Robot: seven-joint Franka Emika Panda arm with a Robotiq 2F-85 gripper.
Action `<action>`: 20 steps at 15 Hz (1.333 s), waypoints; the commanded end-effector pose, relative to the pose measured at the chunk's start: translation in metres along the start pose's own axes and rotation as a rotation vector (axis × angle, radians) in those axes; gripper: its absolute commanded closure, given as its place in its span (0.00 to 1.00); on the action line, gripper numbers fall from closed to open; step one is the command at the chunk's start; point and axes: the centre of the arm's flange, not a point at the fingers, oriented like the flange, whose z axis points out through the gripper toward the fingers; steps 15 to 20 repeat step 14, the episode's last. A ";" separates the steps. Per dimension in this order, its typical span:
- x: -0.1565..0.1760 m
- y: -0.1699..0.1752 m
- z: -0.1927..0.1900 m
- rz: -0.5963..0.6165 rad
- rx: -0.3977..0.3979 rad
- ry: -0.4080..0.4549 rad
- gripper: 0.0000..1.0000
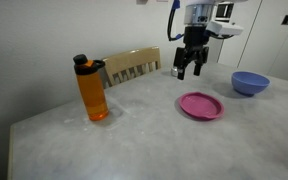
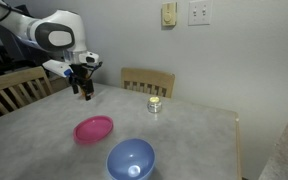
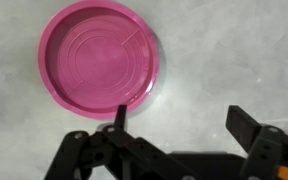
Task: Remove the pink plate from the top of the blue bowl
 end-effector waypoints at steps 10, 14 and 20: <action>-0.057 -0.014 -0.092 -0.092 0.015 0.106 0.00; -0.065 -0.014 -0.096 -0.096 0.013 0.108 0.00; -0.065 -0.014 -0.096 -0.096 0.013 0.108 0.00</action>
